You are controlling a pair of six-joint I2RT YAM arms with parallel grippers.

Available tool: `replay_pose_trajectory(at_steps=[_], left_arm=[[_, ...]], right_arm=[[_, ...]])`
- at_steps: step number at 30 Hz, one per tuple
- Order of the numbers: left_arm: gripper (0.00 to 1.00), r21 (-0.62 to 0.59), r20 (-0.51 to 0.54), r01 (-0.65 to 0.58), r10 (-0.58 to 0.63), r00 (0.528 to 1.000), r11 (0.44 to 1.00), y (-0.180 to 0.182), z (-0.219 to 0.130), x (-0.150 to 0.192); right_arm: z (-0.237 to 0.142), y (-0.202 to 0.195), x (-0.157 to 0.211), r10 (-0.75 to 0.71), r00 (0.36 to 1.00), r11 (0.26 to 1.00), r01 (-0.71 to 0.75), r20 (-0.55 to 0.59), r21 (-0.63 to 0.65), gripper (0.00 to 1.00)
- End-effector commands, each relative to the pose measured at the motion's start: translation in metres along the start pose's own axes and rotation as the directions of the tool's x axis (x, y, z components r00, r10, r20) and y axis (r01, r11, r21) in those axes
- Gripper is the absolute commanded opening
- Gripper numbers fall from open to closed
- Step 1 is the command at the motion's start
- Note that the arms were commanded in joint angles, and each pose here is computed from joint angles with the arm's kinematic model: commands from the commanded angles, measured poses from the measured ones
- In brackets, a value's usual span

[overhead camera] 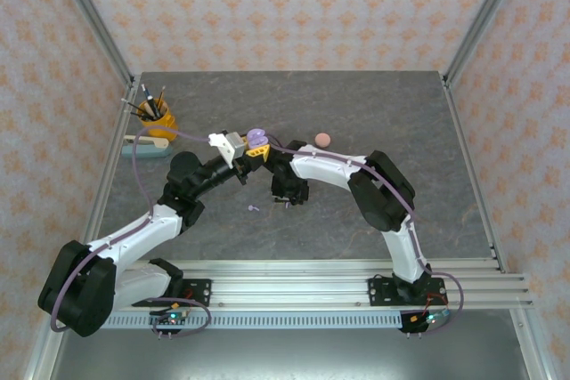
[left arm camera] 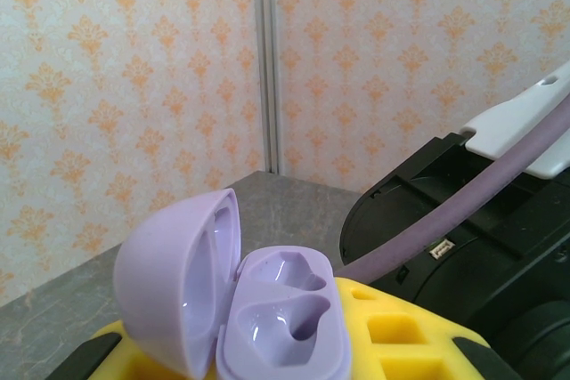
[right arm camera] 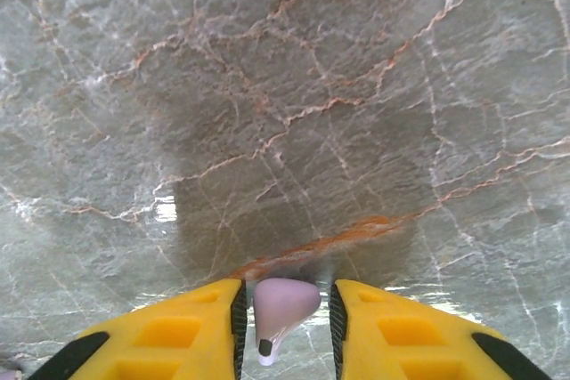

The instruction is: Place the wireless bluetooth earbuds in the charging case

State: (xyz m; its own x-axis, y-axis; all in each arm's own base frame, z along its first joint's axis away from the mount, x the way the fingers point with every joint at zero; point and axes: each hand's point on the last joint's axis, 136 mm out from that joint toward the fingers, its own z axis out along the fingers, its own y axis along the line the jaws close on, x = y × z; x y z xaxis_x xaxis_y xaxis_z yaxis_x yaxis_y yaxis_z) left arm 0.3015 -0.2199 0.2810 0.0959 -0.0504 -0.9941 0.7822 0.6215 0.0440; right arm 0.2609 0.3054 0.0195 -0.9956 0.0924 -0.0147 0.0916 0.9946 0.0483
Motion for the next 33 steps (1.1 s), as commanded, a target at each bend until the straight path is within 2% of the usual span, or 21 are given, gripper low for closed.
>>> replay_pose_trajectory(at_steps=[1, 8, 14, 19, 25, 33], left_arm=[[0.00, -0.030, 0.013, -0.024, 0.025, 1.000, 0.999, 0.006, -0.001, -0.004], [0.00, -0.033, 0.014, -0.023, 0.024, 1.000, 0.999, 0.006, -0.002, -0.004], [0.00, -0.033, 0.012, -0.021, 0.021, 1.000, 0.999, 0.007, -0.001, -0.004], [0.00, -0.033, 0.013, -0.020, 0.020, 1.000, 0.999, 0.007, 0.000, -0.004], [0.00, -0.031, 0.011, -0.016, 0.016, 1.000, 0.999, 0.007, 0.000, -0.003], [0.00, -0.032, 0.012, -0.012, 0.012, 1.000, 0.999, 0.008, 0.002, -0.006]], right_arm=[[0.004, -0.015, 0.000, -0.011, 1.000, 0.997, 0.010, 0.014, 0.079, 0.30], [0.001, -0.023, -0.001, -0.032, 0.999, 0.993, 0.029, 0.020, 0.112, 0.25], [0.000, -0.024, -0.002, -0.027, 0.999, 0.993, 0.025, 0.023, 0.113, 0.28], [0.003, -0.026, -0.004, -0.025, 1.000, 0.994, 0.023, 0.017, 0.108, 0.26], [0.005, -0.026, -0.005, -0.008, 1.000, 0.999, 0.007, 0.020, 0.052, 0.18], [-0.004, -0.039, -0.008, 0.003, 0.997, 1.000, -0.004, 0.076, 0.020, 0.16]])
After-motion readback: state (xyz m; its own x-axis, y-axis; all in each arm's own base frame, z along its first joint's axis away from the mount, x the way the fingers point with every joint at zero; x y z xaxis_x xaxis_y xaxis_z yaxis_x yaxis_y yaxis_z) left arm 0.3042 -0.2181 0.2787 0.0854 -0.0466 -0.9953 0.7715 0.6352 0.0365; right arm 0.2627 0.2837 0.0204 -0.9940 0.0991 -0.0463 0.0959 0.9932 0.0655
